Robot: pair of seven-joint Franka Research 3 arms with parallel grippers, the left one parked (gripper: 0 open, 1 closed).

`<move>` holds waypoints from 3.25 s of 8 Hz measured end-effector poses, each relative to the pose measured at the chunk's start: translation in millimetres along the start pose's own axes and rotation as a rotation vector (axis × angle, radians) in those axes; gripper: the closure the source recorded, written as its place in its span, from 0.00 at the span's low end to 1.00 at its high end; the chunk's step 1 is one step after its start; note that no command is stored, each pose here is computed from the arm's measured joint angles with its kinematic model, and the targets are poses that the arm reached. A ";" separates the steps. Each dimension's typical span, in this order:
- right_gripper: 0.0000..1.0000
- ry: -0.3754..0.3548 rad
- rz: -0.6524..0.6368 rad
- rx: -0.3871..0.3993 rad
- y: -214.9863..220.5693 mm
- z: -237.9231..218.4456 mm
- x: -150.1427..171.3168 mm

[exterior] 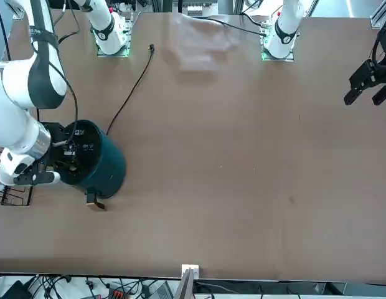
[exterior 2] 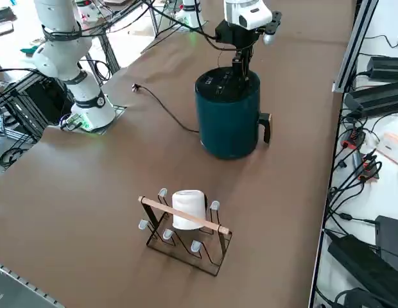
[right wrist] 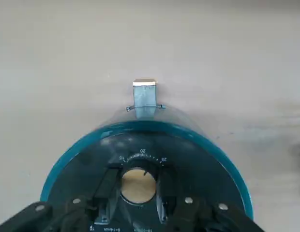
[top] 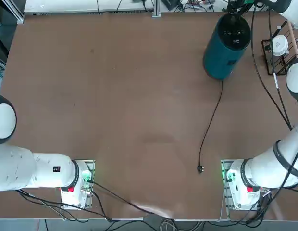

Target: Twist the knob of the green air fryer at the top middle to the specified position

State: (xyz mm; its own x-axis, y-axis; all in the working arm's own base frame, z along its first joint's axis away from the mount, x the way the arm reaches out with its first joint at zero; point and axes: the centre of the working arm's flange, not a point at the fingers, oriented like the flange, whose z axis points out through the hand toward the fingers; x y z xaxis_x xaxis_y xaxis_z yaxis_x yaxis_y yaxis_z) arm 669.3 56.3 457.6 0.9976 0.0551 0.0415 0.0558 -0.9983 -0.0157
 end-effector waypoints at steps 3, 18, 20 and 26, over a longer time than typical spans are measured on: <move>0.55 -0.002 -0.126 0.000 0.1 0.3 -0.1; 0.55 -0.015 -1.011 -0.020 4.2 0.0 0.1; 0.55 -0.016 -1.015 -0.021 3.5 0.0 0.1; 0.00 -0.023 -0.988 -0.024 15.6 13.3 4.3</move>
State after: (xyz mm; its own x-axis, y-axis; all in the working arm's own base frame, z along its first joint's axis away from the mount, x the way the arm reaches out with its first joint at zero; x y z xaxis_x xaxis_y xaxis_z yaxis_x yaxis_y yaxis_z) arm 675.0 41.2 444.2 0.5038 0.8638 0.0054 0.8632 -0.5036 0.0357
